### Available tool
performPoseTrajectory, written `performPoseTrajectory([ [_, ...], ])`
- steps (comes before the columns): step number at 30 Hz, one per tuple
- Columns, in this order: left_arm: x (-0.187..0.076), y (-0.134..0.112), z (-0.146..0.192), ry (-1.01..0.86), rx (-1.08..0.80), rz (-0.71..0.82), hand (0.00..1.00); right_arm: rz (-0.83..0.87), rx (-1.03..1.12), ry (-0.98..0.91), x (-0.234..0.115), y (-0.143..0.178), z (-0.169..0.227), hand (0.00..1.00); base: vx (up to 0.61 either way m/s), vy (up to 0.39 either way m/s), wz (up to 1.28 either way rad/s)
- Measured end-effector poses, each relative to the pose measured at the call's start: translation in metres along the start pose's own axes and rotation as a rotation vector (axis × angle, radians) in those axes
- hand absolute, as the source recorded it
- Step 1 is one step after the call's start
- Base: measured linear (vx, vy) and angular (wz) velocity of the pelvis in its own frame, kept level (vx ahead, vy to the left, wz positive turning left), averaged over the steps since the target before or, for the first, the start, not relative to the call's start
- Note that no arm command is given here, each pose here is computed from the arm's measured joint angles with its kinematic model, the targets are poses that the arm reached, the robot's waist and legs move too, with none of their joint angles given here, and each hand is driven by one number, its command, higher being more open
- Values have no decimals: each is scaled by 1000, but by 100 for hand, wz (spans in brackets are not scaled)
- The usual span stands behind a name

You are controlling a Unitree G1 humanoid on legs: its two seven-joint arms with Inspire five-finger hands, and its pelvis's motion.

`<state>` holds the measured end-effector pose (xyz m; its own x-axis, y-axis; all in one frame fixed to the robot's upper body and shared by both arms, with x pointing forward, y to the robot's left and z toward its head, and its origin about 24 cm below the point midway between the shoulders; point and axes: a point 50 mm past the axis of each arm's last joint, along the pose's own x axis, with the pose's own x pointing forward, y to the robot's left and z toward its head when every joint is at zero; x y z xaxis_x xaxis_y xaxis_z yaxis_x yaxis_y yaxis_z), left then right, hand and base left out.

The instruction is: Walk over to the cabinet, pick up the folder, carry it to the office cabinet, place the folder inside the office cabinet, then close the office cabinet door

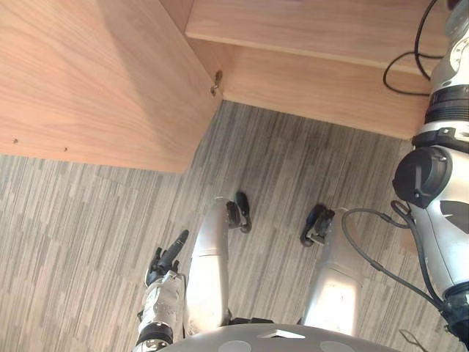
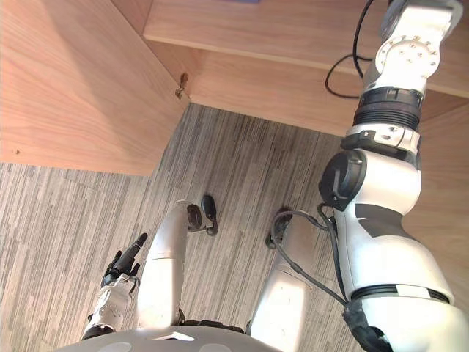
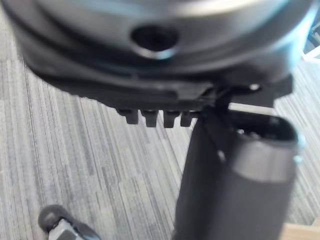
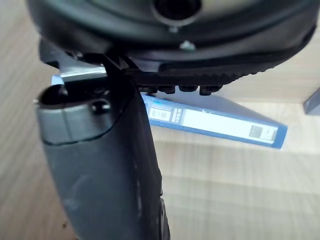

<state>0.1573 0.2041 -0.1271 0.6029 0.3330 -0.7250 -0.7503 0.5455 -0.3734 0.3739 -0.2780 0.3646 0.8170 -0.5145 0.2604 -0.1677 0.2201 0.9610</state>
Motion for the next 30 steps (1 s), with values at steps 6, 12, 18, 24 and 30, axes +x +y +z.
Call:
performPoseTrajectory([
  [6, 0, 6, 2, -3, -11, 6, 100, -20, -270, 108, 4, -25, -18, 100, 9, 23, -1],
  [12, 2, 18, 12, -25, 0, 7, 100, 77, -711, 239, 4, -40, -34, 100, 52, 29, 2],
  [18, 4, 30, 28, -55, 1, 5, 100, 95, -902, 305, 6, -57, -33, 100, 60, 36, 3],
  [24, 6, 54, 63, -120, 25, 30, 100, 77, -1117, 314, 13, -70, -4, 100, 17, 9, 2],
  [30, 2, 78, 122, -224, 113, 48, 100, 73, -1305, 353, 12, -94, 19, 100, 47, 15, 1],
])
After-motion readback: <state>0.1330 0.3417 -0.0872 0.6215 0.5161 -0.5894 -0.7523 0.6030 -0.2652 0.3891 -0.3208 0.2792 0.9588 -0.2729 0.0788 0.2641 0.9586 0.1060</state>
